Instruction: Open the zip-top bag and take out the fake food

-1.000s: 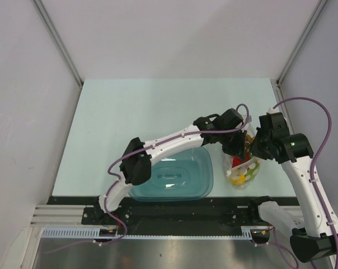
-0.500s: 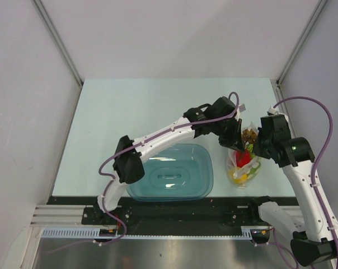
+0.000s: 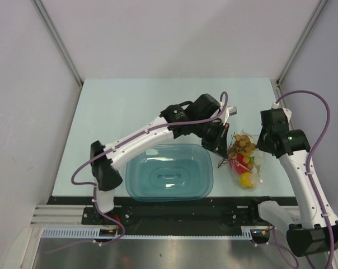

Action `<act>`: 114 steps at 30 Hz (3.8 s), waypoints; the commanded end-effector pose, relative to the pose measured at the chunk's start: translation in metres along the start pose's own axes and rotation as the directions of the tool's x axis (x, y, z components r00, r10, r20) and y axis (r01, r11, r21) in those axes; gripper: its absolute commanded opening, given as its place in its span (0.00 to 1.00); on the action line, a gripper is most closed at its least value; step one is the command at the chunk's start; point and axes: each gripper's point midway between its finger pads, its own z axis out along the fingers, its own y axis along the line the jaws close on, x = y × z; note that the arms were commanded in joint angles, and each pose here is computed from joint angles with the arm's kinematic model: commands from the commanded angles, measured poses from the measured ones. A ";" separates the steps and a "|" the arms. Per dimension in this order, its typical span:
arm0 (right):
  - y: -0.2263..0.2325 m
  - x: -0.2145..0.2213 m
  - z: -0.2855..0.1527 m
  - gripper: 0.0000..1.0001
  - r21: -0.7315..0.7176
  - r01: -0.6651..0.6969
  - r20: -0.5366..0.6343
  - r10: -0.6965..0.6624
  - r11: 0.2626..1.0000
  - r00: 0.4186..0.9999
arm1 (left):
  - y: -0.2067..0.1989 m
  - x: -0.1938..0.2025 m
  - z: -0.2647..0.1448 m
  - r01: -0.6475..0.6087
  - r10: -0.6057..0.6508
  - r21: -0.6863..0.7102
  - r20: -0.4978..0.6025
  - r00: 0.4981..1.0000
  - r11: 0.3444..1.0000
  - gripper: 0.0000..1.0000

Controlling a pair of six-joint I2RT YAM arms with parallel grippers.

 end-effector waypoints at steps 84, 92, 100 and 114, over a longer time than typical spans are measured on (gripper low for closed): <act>0.029 0.004 -0.038 0.00 -0.185 -0.316 -0.077 0.307 0.931 0.949 | 0.063 -0.049 0.133 0.170 -0.112 -0.187 0.286 0.952 0.968 0.23; 0.033 0.014 -0.029 0.00 -0.202 -0.288 -0.122 0.267 0.936 0.956 | 0.092 -0.042 0.154 0.082 0.014 -0.326 0.281 0.960 0.942 0.41; 0.030 0.026 -0.027 0.00 -0.193 -0.279 -0.151 0.252 0.941 0.956 | 0.102 -0.023 0.177 0.118 -0.041 -0.321 0.238 0.970 0.940 0.67; 0.028 0.039 -0.023 0.00 -0.176 -0.273 -0.198 0.238 0.946 0.951 | 0.137 -0.017 0.202 0.180 -0.059 -0.393 0.301 0.952 0.902 0.89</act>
